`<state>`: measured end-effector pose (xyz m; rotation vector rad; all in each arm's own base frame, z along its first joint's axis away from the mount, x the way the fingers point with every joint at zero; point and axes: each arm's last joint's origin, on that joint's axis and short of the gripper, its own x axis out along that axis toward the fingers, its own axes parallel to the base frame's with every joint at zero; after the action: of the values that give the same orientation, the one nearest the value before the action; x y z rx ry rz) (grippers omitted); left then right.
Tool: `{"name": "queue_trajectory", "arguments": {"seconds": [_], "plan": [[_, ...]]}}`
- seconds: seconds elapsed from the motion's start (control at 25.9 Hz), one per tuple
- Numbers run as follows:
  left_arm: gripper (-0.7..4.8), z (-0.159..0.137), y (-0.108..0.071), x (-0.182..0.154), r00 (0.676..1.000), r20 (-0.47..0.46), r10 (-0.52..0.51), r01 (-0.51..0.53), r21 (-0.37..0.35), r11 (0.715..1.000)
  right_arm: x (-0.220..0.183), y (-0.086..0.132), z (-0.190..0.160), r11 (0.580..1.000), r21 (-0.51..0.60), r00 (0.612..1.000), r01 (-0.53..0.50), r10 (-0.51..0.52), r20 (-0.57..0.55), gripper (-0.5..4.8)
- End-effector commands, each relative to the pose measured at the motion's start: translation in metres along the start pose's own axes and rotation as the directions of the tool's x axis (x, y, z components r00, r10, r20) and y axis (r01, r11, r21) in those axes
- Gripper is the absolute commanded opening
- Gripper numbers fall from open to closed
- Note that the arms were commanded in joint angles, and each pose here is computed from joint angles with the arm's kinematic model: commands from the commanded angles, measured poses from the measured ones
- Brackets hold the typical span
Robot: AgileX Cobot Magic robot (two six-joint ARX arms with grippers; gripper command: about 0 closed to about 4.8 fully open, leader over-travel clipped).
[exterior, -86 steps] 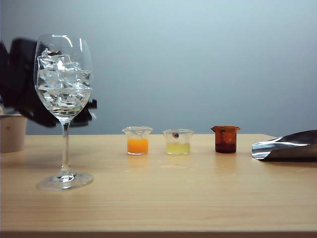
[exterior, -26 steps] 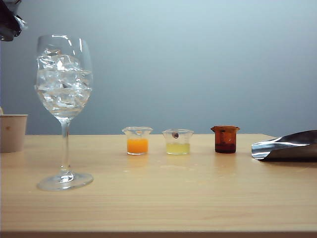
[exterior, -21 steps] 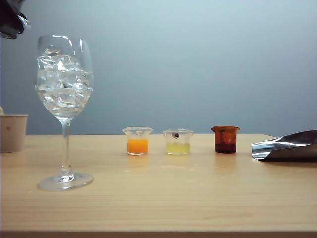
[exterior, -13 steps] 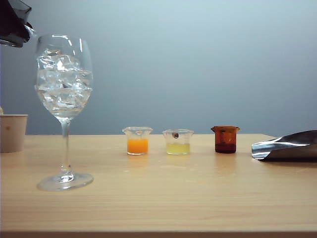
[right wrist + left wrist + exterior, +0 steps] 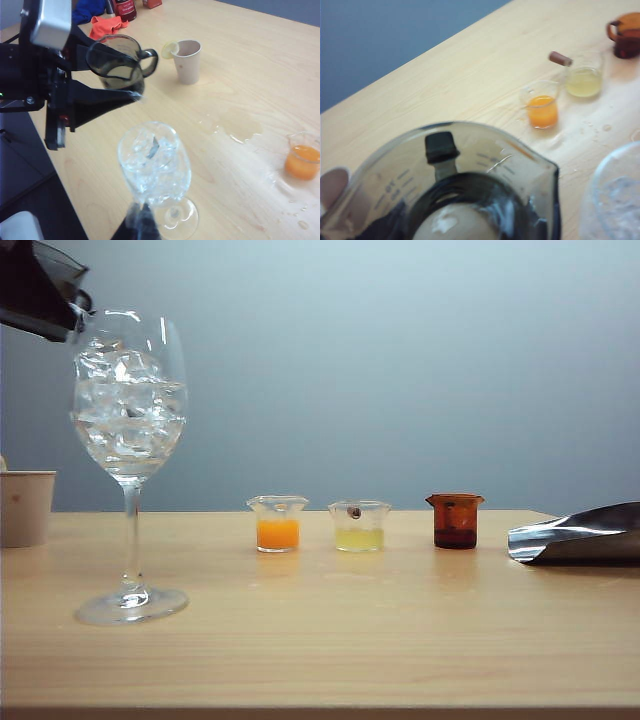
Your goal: Pick up the first measuring cup from the left, pour the coconut rum inside into the goblet, and finally put the measuring cup back in its original place.
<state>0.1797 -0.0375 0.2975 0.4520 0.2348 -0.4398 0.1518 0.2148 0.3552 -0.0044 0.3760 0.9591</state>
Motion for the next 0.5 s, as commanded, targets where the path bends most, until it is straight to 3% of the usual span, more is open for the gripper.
{"name": "queue_trajectory", "arguments": {"seconds": [0.04,0.12,0.23,0.5], "plan": [[0.79,0.0056,-0.0017,0.003,0.999,0.04,-0.009,0.006,0.073,0.997,0.0022,0.002,0.0018,1.0,-0.002,1.0,-0.007,0.008,0.013,-0.09],[0.79,0.0057,-0.0014,0.0049,0.999,0.037,0.005,-0.008,0.088,0.996,0.0022,0.0018,0.0019,1.0,-0.001,1.0,-0.007,0.007,0.014,-0.09],[0.8,0.0069,-0.0013,0.005,0.999,0.051,0.001,-0.01,0.191,0.982,0.0021,0.0018,0.0015,1.0,-0.001,1.0,-0.008,0.008,0.011,-0.09],[0.79,0.0094,-0.0014,0.0047,0.996,0.088,-0.025,-0.007,0.348,0.937,0.0021,0.0014,0.0016,1.0,-0.001,1.0,-0.005,0.005,0.011,-0.09]]}}
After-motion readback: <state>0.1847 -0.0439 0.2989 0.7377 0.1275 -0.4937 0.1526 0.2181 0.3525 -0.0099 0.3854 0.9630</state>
